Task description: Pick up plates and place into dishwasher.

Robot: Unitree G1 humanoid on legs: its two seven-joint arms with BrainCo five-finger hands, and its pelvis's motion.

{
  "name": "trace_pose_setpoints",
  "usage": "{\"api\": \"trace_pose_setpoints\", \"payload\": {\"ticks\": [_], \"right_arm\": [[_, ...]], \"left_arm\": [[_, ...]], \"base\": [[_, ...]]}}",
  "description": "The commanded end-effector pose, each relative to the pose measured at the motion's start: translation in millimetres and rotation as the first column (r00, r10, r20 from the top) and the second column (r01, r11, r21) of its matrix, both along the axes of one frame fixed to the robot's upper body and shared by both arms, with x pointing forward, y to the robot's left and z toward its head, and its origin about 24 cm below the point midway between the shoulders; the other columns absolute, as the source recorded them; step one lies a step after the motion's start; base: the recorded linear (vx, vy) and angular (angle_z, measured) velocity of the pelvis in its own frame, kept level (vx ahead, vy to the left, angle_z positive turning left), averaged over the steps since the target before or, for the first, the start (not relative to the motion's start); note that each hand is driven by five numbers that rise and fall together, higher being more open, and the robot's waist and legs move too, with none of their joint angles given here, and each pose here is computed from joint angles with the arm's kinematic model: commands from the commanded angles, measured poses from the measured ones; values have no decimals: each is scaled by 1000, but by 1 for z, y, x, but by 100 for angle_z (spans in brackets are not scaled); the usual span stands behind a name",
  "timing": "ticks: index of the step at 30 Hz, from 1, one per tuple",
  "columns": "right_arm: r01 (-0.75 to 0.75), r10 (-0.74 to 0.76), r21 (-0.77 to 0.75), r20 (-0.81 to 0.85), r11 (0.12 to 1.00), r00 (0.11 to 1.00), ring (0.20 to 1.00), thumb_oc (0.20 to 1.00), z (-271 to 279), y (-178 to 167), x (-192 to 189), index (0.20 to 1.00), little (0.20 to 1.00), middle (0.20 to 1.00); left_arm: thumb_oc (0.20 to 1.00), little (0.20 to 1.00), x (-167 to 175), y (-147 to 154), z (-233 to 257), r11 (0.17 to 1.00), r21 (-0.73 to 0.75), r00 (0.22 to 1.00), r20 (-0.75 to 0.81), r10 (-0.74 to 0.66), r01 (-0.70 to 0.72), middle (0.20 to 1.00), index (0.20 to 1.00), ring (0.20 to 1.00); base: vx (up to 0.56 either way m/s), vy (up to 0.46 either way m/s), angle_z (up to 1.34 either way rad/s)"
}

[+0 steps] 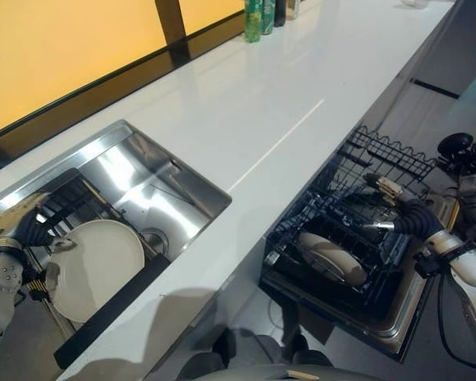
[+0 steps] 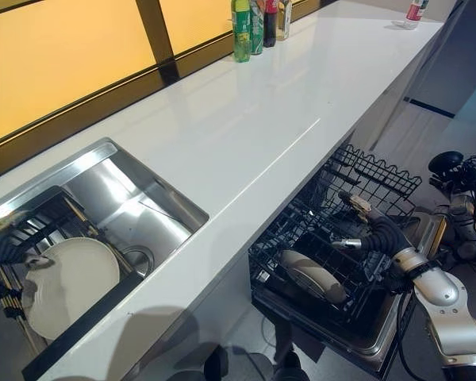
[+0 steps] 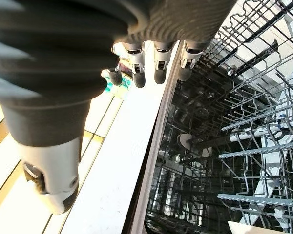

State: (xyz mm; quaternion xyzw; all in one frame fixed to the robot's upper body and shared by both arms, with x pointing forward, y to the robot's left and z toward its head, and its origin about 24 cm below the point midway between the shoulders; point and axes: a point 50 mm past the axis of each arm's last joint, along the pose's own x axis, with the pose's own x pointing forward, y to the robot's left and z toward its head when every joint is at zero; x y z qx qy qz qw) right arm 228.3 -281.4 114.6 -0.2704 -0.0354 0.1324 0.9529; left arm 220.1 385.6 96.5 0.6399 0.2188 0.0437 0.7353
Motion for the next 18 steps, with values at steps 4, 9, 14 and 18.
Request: {"api": "trace_pose_setpoints", "payload": {"ticks": [4,9,14,18], "right_arm": [[-23,31,-54,143,998,989,1000,1000,36,1,11,1000,1000,1000],[-25,37,-65,195,998,980,1000,1000,47,2,20,1000,1000,1000],[-32,49,-77,223,997,974,1000,1000,55,4,25,1000,1000,1000],[-40,61,-94,226,995,972,1000,1000,56,6,28,1000,1000,1000]], "left_arm": [[1000,1000,22,-5,23,998,37,999,-9,-46,46,1000,1000,1000],[1000,1000,38,-8,31,998,47,998,-40,-40,41,1000,1000,1000],[1000,1000,36,13,29,965,256,980,-170,101,-55,1000,1000,1000],[1000,1000,24,40,18,917,356,935,-226,273,-182,1000,1000,1000]], "base": [[-40,25,-1],[-120,20,0],[-55,28,-3],[5,54,-10]]}}
